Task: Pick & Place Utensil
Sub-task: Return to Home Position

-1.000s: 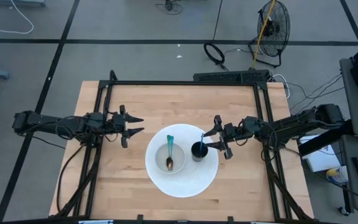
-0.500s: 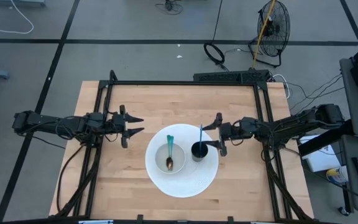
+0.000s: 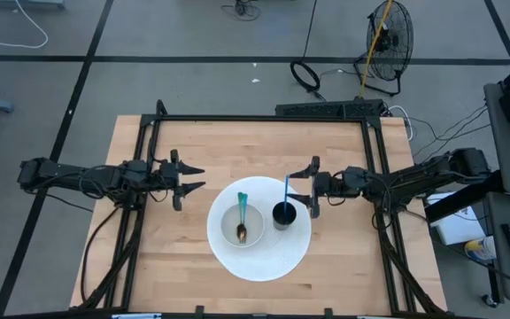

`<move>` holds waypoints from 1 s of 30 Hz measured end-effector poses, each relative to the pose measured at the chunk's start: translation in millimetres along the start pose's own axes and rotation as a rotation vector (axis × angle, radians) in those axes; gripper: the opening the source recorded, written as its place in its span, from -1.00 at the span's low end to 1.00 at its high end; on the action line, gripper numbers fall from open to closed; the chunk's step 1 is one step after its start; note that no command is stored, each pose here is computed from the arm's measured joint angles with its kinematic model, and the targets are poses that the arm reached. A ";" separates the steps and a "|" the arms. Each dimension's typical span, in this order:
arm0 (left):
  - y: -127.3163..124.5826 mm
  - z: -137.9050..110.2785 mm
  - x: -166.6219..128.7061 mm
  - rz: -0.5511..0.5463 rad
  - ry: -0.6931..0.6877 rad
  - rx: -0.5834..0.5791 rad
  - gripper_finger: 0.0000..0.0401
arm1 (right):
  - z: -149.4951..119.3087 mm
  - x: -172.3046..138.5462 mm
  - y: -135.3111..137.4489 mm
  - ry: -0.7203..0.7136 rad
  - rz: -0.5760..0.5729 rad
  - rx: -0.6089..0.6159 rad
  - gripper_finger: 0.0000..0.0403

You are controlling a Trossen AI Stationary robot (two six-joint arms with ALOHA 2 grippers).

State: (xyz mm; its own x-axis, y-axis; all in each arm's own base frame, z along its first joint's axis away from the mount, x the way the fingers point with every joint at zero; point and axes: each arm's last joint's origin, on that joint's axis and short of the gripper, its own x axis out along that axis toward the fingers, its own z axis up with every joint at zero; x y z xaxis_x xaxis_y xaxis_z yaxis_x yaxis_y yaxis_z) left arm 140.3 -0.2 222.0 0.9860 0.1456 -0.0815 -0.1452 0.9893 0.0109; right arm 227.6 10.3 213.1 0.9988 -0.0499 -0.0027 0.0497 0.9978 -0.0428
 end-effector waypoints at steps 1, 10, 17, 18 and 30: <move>0.0 0.0 0.0 0.000 0.000 0.000 -0.07 | 0.0 0.0 0.0 0.000 0.000 0.000 0.31; 0.0 -0.1 0.0 0.000 0.001 0.001 -0.07 | 6.7 -6.8 -2.3 0.000 -0.111 -0.049 0.31; -1.8 8.2 -0.7 -0.015 -0.085 -0.008 -0.07 | 25.9 -30.1 -1.0 -0.020 -0.094 -0.058 0.31; -2.3 10.0 -0.9 -0.018 -0.103 0.004 -0.07 | 29.0 -34.9 -0.7 -0.023 -0.088 -0.061 0.31; 5.2 11.3 -1.4 0.199 -0.113 0.010 -0.07 | 34.3 -85.4 -6.4 0.109 -0.134 -0.122 0.31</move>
State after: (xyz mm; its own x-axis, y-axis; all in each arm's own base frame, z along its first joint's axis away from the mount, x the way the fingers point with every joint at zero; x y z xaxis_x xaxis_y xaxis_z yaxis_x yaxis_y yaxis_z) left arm 139.2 4.7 233.5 0.9410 0.3365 0.0349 -0.3375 0.9410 0.0252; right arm 142.2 9.6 247.9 0.9764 -0.1931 -0.0963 0.1748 0.9696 -0.1712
